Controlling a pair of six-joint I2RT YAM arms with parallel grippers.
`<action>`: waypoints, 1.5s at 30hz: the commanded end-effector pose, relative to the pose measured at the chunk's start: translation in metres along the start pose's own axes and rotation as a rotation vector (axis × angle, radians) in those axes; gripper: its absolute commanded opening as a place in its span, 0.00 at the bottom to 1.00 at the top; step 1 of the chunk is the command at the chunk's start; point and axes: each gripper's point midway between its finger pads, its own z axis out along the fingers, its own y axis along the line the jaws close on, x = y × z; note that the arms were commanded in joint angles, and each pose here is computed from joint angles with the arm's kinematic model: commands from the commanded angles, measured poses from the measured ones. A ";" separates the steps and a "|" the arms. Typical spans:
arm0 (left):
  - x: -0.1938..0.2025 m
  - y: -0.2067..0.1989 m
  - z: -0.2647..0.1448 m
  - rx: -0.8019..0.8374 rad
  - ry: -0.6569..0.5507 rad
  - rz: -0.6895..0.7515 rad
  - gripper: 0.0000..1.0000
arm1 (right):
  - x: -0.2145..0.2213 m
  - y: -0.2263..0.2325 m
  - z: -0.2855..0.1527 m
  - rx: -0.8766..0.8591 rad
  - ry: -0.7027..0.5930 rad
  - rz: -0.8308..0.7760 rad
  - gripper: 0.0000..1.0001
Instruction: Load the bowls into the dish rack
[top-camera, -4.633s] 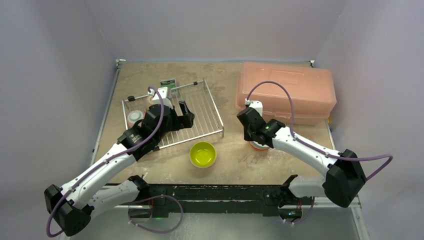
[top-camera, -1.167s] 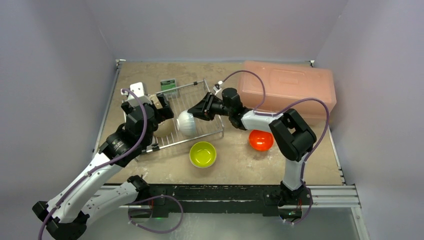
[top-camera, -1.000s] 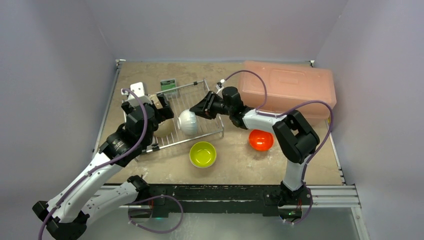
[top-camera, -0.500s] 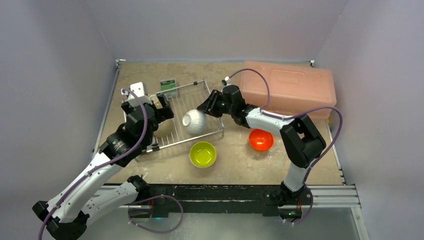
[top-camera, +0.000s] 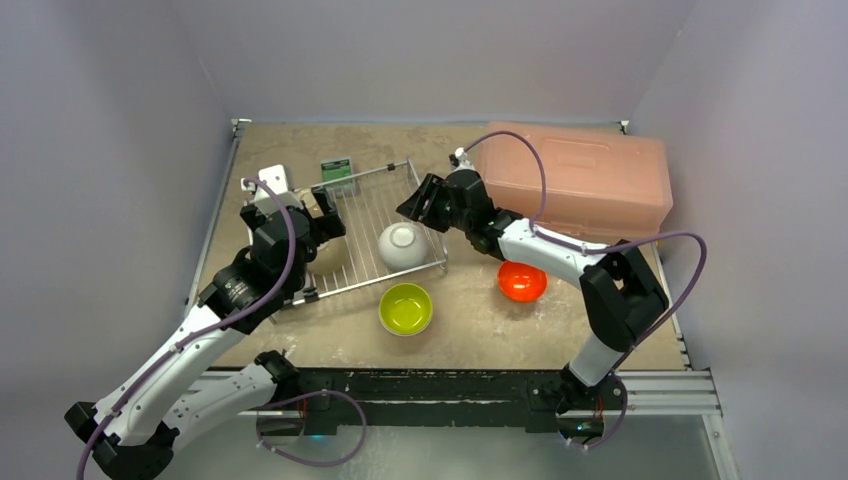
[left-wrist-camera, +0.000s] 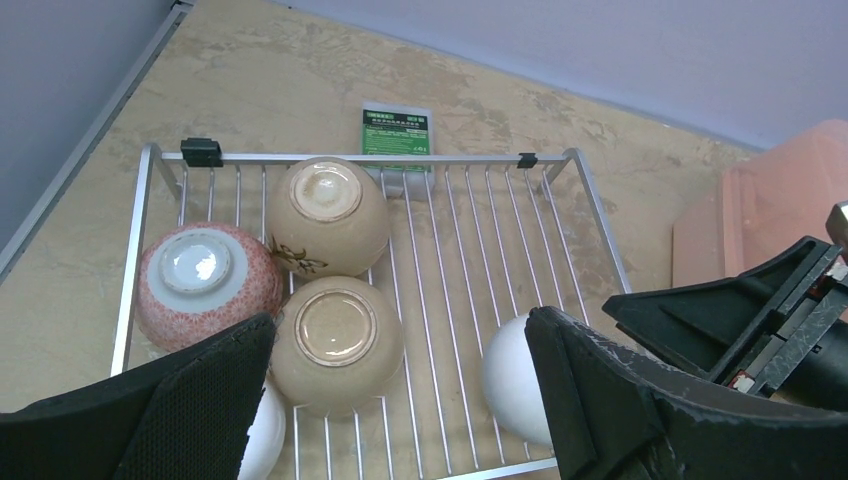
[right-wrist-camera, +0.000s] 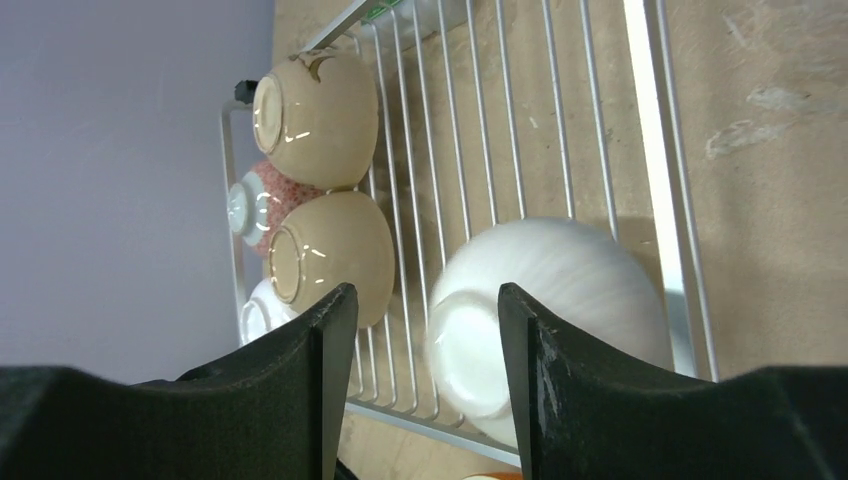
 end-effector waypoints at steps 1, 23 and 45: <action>-0.009 0.004 -0.002 -0.016 -0.026 -0.002 0.97 | -0.023 0.010 -0.010 0.018 -0.094 -0.081 0.58; -0.004 0.006 -0.001 -0.017 -0.023 0.007 0.97 | 0.012 -0.039 -0.007 0.477 -0.098 -0.528 0.81; 0.000 0.005 0.001 -0.021 -0.015 0.016 0.97 | 0.096 0.008 0.029 0.044 0.253 -0.672 0.71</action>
